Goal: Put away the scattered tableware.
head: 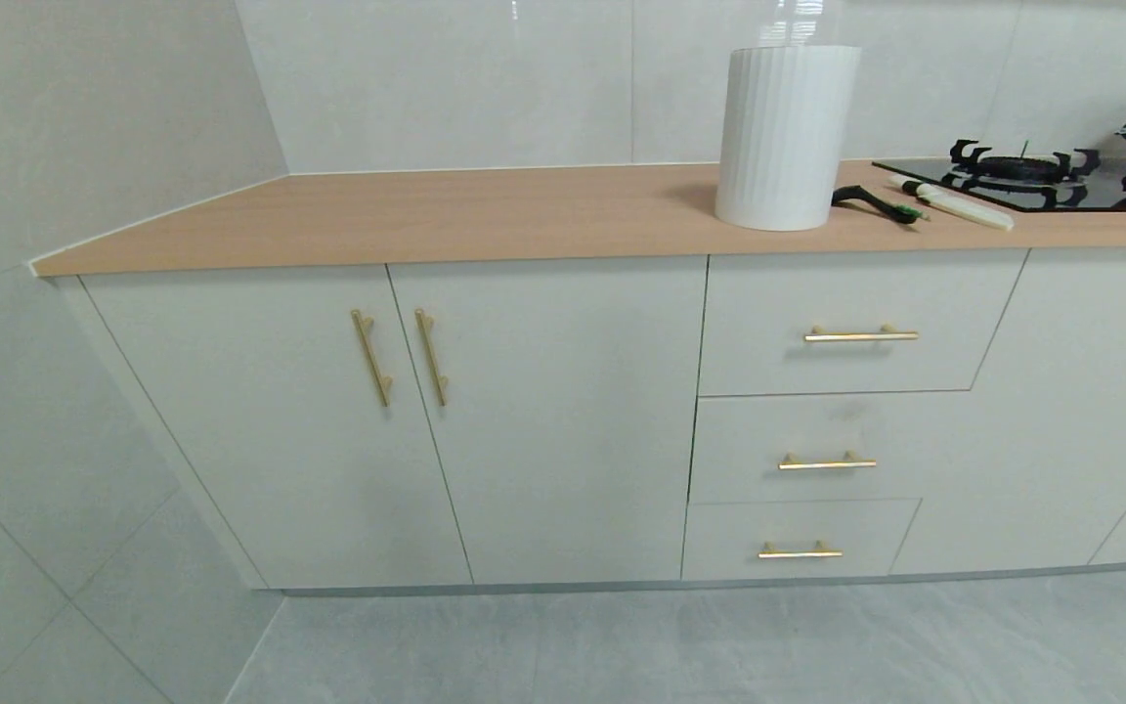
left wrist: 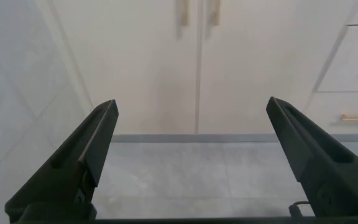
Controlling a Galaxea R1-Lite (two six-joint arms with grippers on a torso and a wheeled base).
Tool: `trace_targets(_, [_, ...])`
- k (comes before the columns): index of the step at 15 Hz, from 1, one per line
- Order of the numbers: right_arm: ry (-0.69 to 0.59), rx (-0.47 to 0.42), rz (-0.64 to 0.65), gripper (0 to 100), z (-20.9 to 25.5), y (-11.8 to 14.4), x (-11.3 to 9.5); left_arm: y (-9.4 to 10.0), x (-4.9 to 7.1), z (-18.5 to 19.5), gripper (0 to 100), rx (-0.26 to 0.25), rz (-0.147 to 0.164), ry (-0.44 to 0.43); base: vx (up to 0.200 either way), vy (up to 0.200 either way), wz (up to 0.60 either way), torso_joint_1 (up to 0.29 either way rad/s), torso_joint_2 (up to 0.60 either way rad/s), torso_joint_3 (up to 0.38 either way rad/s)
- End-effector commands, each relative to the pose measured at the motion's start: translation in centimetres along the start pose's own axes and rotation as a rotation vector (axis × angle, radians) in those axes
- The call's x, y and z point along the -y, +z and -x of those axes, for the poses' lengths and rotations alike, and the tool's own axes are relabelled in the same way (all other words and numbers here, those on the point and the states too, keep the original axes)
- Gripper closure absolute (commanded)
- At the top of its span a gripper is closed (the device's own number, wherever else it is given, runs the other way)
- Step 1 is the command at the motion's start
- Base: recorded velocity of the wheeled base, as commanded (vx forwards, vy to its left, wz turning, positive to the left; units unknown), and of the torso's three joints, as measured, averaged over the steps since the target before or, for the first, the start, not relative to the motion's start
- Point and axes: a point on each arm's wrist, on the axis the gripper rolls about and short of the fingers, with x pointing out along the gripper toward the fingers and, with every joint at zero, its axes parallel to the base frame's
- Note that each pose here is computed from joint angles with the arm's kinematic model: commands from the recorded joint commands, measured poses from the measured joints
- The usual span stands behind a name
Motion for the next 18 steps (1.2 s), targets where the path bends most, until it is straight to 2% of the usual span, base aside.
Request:
trace_targets(1, [0.000,-0.002,0.000,0,-0.01,0.01,0.00,-0.01,0.00,0.00,0,-0.001,0.003,0.001,0.000,0.000,0.00,0.000,0.00,0.000])
trace_targets(7, [0.000,-0.002,0.000,0,-0.01,0.01,0.00,-0.01,0.00,0.00,0,-0.001,0.004,0.001,0.000,0.000,0.00,0.000,0.00,0.000])
trace_targets(13, [0.000,-0.002,0.000,0,-0.01,0.01,0.00,0.00,0.00,0.00,0,0.000,0.004,0.001,0.200,0.000,0.00,0.004,0.00,0.002])
trace_targets(18, [0.000,-0.003,0.000,0,-0.01,-0.01,0.00,0.00,0.00,0.00,0,0.000,0.007,0.001,0.000,0.000,0.00,0.000,0.00,0.000])
